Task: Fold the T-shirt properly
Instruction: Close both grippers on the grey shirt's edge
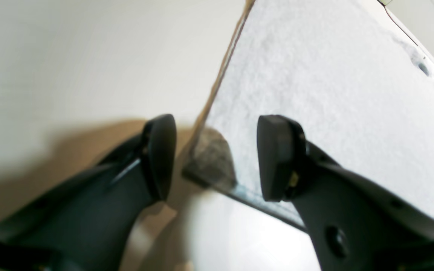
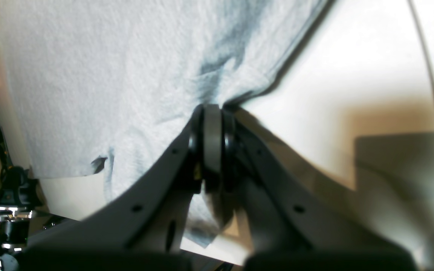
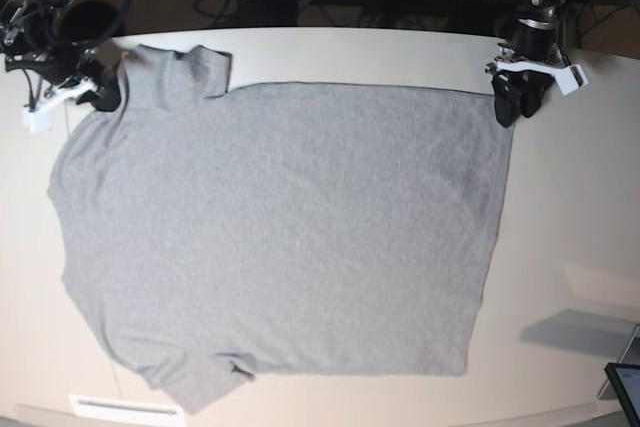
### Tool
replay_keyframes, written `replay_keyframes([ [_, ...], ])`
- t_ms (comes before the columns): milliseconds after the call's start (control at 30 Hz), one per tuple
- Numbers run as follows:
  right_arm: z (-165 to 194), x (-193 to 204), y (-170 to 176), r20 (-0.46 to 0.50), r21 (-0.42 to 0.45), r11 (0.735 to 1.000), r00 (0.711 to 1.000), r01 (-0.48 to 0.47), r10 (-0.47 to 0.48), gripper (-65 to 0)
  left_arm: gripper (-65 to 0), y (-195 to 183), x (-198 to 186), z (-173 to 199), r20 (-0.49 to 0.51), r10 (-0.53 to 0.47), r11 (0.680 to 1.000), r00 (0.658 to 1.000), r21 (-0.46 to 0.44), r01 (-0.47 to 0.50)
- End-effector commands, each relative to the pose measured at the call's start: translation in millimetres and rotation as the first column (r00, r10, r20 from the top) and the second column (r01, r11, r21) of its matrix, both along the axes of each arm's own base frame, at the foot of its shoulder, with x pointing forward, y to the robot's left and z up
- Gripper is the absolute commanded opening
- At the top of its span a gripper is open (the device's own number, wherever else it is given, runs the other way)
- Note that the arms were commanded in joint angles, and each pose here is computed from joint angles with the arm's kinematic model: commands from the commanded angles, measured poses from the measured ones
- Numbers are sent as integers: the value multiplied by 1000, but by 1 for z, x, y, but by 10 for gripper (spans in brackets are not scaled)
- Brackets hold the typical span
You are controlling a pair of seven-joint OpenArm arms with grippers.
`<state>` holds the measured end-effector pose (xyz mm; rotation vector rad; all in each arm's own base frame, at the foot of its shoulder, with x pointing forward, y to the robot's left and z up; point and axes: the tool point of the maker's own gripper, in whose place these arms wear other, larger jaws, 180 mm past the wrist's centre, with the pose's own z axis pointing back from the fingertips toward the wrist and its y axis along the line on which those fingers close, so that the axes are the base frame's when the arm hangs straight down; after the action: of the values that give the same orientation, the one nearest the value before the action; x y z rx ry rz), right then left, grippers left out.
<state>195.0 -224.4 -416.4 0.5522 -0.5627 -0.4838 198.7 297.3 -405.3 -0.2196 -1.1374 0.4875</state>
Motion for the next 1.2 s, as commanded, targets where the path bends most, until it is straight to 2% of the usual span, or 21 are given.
replay_keyframes([
  [0, 5, 2, -5, 14, -20, 1000, 1000, -5, 6, -650, -309, -5, -9, -14, -90, -32, 999, 995, -7, 32],
  [167, 5, 2, -5, 14, -20, 1000, 1000, -5, 6, -650, -321, -9, -4, -15, -95, -44, 999, 995, -17, 42],
  [333, 5, 2, -5, 14, -20, 1000, 1000, -5, 6, -650, -490, -9, -5, -16, -100, -46, 999, 994, -18, 44],
  [400, 5, 2, -5, 14, -20, 1000, 1000, -5, 6, -650, -539, -9, -6, -17, -102, -45, 999, 994, -19, 43],
  [467, 5, 3, -5, 16, -20, 1000, 1000, -5, 6, -650, -566, -9, -6, -17, -104, -46, 999, 994, -16, 45],
  [633, 5, 3, -5, 16, -20, 1000, 1000, -5, 6, -650, -584, -6, -7, -16, -103, -37, 999, 994, -13, 36],
  [700, 5, 3, -5, 15, -20, 1000, 1000, -6, 6, -650, -648, -6, -6, -14, -97, -38, 999, 995, -10, 37],
  [967, 9, 4, -8, 20, -36, 999, 1000, -13, 14, -650, -650, -12, 2, 15, -38, -79, 996, 996, 33, 80],
  [1167, 34, 15, -19, 85, -118, 993, 996, -27, 37, -650, -650, -16, 8, 33, -1, -105, 993, 994, 58, 105],
])
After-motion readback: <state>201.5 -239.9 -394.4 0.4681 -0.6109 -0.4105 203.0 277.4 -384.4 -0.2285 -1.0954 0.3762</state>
